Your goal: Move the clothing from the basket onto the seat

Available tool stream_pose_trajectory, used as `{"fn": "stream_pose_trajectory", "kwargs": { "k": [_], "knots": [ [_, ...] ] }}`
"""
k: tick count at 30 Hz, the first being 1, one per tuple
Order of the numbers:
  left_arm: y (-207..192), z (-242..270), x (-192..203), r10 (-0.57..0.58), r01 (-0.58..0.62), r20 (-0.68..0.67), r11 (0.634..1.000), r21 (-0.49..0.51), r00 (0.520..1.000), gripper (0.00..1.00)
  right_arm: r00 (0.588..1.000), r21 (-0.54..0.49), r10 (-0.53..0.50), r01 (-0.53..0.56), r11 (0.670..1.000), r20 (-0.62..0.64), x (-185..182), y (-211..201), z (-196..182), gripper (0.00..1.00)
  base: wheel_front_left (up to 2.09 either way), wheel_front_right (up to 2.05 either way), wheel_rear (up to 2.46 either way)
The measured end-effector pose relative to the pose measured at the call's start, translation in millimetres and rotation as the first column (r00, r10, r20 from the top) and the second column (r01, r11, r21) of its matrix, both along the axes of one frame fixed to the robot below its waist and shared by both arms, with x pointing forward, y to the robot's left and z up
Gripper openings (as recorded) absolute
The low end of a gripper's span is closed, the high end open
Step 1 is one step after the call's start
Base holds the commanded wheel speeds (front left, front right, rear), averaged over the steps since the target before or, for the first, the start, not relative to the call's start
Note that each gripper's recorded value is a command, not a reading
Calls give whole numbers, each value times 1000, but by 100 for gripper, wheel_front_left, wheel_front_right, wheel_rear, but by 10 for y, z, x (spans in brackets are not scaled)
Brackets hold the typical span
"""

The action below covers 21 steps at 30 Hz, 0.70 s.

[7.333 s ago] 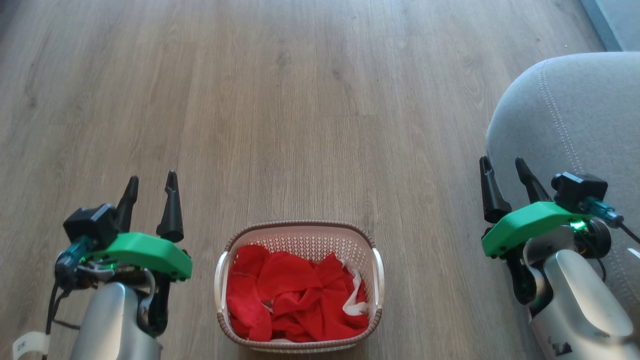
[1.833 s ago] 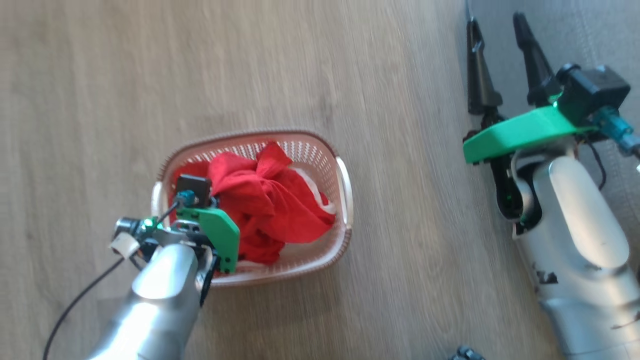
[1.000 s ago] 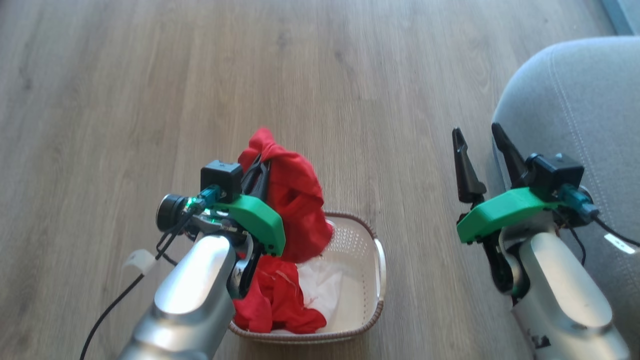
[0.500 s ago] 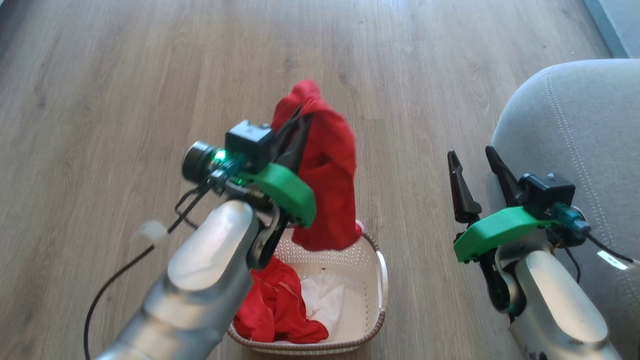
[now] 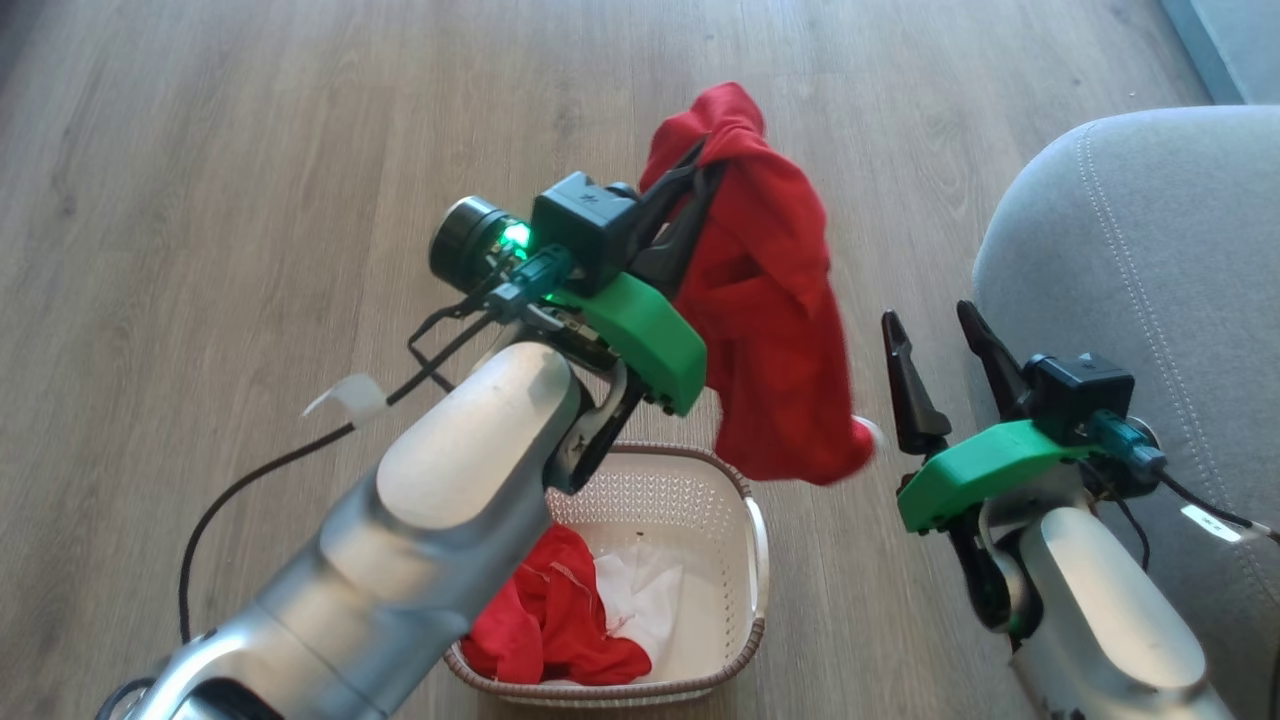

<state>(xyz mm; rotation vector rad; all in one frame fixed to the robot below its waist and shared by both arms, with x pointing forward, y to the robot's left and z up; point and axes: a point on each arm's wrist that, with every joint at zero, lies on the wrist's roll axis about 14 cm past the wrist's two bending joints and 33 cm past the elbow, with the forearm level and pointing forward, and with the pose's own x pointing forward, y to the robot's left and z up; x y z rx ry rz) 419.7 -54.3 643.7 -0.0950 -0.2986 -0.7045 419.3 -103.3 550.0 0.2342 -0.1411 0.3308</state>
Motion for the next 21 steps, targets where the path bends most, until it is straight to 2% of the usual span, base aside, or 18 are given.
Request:
{"fn": "stream_pose_trajectory", "kwargs": {
  "k": [3,7,12,17,21],
  "knots": [
    [-56,20,-25,-13,13,10,1000,9,1000,0,1000,-2,16,-16,1000,10,-13,47,28,100,0,0,0],
    [-139,78,-99,-44,44,25,999,3,999,0,991,-13,125,-125,992,46,-116,361,134,100,0,0,0],
    [-216,81,-190,-73,73,36,997,15,997,0,964,-98,259,-252,963,62,-207,606,168,100,0,0,0],
    [-253,157,-285,-98,98,53,995,9,994,0,932,-202,344,-317,927,116,-101,733,403,100,0,0,0],
    [-248,152,-328,-103,103,54,995,13,993,0,918,-243,395,-373,895,44,-85,847,217,100,0,0,0]
  ]
}}
